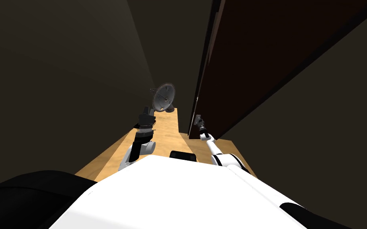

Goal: Pull the door open

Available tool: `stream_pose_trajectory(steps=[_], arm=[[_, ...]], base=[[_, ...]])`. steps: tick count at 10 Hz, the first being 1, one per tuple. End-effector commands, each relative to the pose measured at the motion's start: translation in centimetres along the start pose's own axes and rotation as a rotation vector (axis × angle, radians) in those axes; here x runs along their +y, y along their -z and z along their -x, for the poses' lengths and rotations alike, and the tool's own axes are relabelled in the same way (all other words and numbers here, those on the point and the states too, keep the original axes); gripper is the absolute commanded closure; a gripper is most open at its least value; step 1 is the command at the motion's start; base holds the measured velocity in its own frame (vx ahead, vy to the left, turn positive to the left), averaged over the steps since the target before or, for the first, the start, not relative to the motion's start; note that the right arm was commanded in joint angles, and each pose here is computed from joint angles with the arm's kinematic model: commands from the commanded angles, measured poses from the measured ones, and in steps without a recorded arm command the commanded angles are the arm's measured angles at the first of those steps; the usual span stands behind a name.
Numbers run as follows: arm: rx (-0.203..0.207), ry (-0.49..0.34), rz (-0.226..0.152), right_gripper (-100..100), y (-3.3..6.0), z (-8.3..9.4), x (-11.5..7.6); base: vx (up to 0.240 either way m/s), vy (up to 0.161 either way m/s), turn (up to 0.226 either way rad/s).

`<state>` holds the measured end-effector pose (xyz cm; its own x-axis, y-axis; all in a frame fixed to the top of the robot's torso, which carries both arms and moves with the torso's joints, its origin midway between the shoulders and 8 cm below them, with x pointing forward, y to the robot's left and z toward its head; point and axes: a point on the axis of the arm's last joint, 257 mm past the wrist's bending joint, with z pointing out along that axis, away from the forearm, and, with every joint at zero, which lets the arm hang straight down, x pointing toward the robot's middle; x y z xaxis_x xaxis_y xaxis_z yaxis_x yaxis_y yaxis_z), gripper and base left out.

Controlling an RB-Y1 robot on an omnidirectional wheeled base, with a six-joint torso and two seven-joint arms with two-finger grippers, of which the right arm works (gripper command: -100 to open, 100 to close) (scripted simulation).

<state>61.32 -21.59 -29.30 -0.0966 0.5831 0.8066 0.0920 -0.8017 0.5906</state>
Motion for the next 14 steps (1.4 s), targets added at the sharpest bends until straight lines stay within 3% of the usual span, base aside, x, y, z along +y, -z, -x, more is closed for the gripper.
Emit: stream_pose_trajectory(steps=[1, 14], arm=[[-0.003, -0.071, 0.001, -100, -0.13, -0.2, -0.4], [-0.023, -0.539, 0.005, -100, -0.83, -2.0, -3.3]], base=[[-0.044, -0.033, 0.005], [-0.056, -0.050, 0.005]])
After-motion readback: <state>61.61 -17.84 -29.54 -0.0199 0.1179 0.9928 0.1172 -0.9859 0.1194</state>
